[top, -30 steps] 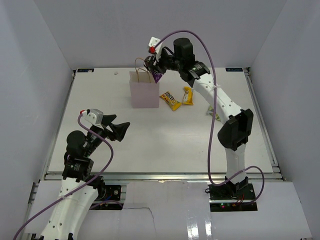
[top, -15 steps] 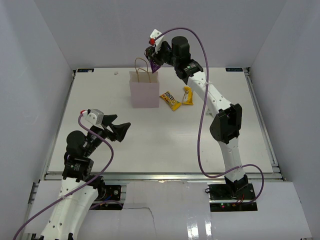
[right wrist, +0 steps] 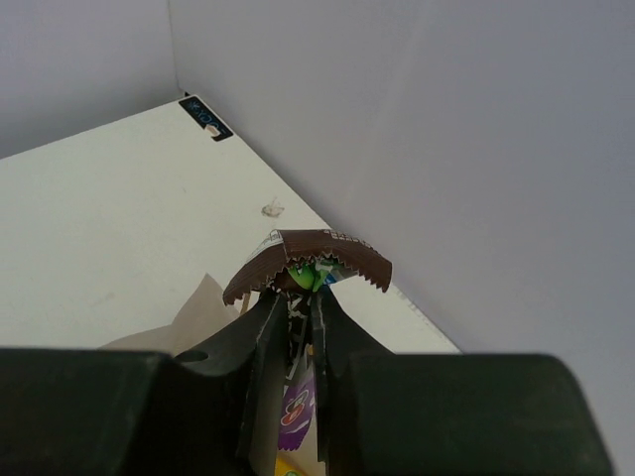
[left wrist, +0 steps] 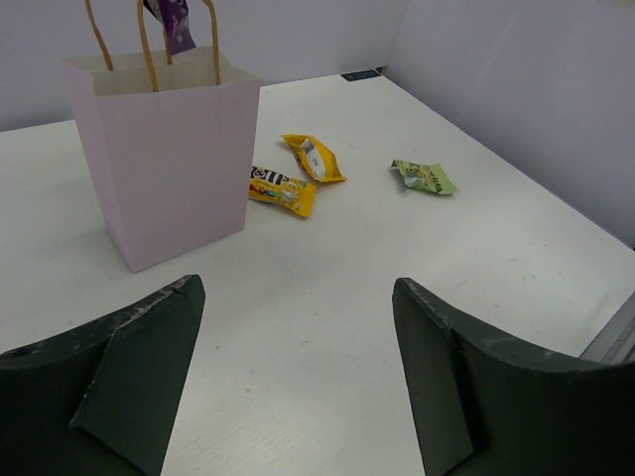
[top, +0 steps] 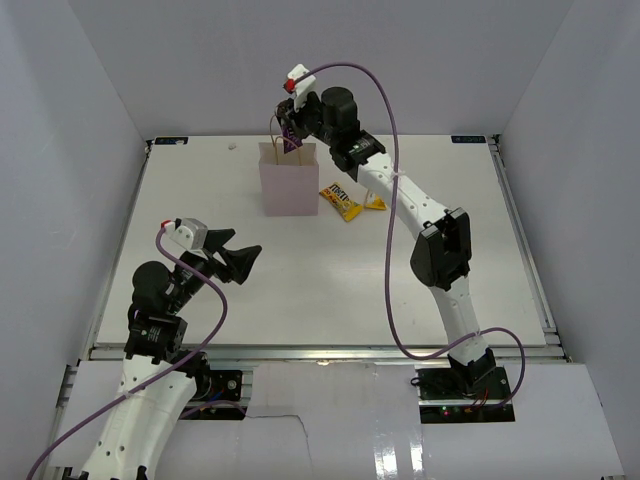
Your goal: Place the snacks into the paper bag
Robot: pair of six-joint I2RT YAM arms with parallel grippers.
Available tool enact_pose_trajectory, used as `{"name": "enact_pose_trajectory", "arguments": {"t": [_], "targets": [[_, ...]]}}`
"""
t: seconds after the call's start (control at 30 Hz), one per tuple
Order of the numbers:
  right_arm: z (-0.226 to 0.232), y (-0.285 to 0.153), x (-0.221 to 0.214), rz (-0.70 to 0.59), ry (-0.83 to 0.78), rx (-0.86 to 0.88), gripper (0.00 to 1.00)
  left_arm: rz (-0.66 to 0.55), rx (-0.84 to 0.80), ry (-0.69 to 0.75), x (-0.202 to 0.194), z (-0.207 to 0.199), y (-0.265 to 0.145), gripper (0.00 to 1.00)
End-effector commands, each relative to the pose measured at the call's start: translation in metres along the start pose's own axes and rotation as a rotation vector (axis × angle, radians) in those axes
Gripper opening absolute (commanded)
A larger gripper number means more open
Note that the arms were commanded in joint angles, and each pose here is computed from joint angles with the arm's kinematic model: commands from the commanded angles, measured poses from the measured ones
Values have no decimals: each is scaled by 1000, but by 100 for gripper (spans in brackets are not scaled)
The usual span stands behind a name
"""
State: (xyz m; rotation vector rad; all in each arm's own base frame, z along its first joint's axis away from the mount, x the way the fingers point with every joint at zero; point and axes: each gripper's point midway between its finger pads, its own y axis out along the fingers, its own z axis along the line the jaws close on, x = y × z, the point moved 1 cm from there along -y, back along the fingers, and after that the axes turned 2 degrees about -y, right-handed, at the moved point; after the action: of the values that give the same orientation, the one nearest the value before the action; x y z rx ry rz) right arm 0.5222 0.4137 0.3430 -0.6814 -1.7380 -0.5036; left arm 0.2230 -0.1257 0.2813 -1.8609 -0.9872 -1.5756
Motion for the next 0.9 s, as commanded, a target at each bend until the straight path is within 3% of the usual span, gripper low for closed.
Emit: {"name": "enact_pose_trajectory", "arguments": {"t": [0.0, 0.2, 0.4, 0.53, 0.67, 0.73, 0.8, 0.83, 0.87], "targets": [[-13, 1, 2, -27, 53, -85, 18, -1, -18, 15, -1, -1, 1, 88], [-1, -4, -18, 19, 100, -50, 25, -5, -28, 18, 0, -3, 0, 88], [1, -19, -19, 43, 74, -43, 51, -7, -38, 18, 1, -5, 0, 88], [0, -39, -12, 48, 57, -30, 55, -6, -42, 17, 1, -6, 0, 88], [-10, -77, 14, 25, 29, -29, 59, 4, -48, 9, -2, -6, 1, 88], [-16, -96, 0, 62, 19, -25, 66, 6, -51, 9, -2, -6, 1, 88], [-16, -122, 14, 44, -18, 12, 73, 7, -55, 7, -2, -7, 1, 88], [-21, -136, -8, 92, -24, 22, 76, 11, -57, 6, -3, -7, 1, 88], [-17, -154, 4, 69, -49, 71, 80, 11, -57, 2, -3, -8, 1, 88]]}}
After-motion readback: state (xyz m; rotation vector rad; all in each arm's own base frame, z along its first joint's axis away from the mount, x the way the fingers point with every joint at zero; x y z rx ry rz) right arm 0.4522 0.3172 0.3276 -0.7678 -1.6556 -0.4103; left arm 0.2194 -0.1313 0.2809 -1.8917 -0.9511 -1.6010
